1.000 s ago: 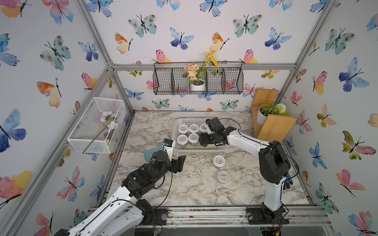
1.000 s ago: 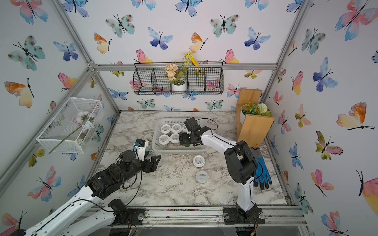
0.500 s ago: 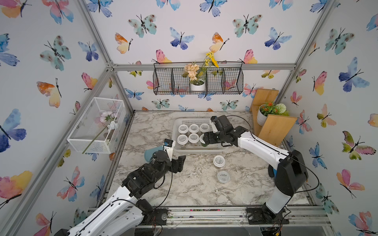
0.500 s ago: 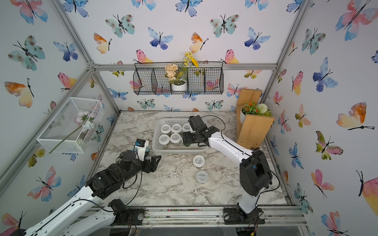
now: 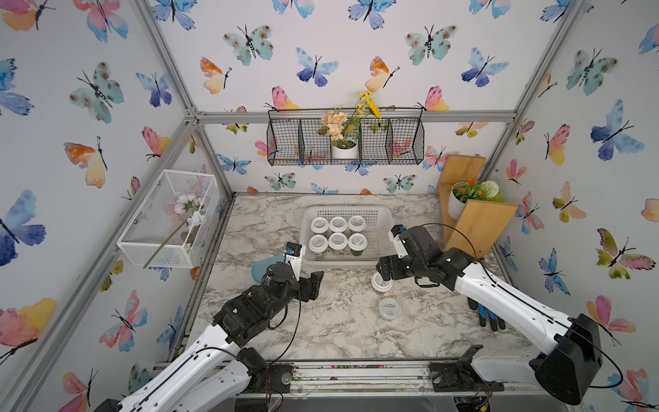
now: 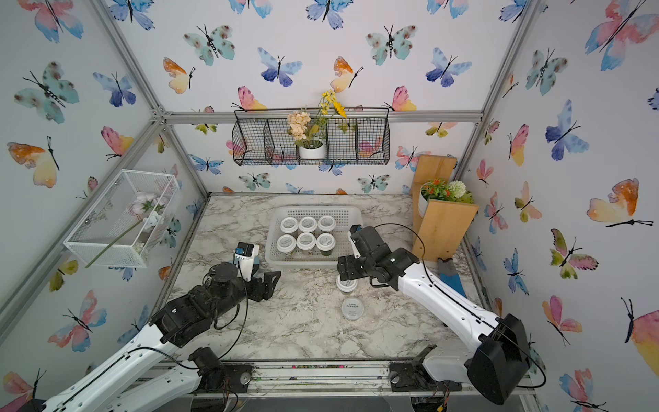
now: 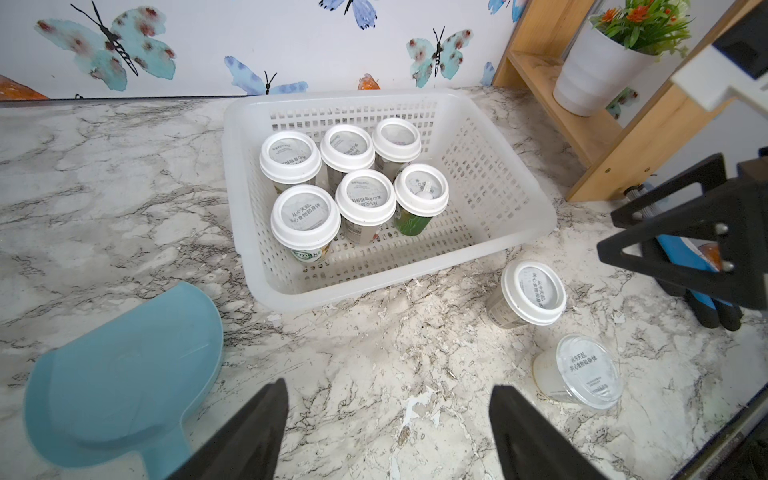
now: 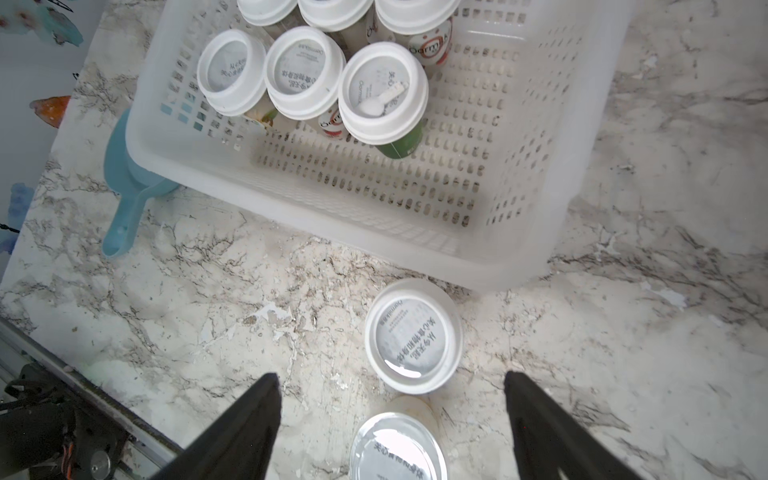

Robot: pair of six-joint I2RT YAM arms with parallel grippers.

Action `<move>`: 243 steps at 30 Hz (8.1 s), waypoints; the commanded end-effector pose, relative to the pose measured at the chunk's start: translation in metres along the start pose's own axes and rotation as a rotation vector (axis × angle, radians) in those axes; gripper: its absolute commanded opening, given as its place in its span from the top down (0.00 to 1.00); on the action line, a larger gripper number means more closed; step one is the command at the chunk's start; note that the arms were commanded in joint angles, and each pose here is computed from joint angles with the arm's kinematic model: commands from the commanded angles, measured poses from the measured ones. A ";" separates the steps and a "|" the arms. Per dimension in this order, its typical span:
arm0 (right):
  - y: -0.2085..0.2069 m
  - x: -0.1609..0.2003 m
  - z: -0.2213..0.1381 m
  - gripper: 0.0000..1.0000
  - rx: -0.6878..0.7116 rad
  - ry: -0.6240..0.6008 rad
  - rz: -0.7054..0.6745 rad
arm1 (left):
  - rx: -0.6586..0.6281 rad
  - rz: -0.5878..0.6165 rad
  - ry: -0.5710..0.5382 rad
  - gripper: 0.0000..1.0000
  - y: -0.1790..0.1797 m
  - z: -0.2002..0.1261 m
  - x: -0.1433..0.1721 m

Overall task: Put the yogurt in the basket
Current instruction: Pick up the yogurt from the center of the board, then place the yogurt in the basket.

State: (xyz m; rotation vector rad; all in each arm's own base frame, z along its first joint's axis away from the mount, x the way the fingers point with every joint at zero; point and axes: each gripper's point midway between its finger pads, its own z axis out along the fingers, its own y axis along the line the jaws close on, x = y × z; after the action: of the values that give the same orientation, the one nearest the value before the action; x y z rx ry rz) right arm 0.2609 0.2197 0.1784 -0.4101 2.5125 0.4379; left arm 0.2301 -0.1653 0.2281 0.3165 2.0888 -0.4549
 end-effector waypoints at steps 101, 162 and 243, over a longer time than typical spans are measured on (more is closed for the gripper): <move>-0.003 0.054 0.087 0.27 0.182 0.307 -0.109 | 0.002 -0.028 0.068 0.17 0.010 0.015 0.010; 0.060 -0.092 0.001 0.38 0.115 0.134 -0.227 | 0.009 -0.019 0.073 0.17 0.007 0.015 0.011; -0.077 -0.159 0.188 0.35 0.185 0.083 -0.017 | -0.006 0.023 0.111 0.17 0.000 0.019 0.022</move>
State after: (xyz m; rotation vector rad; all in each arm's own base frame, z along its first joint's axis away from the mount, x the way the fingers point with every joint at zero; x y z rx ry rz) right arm 0.4991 0.2500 0.1097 -0.3972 2.5963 0.1454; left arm 0.2303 -0.1801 0.2026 0.3845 2.1873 -0.4886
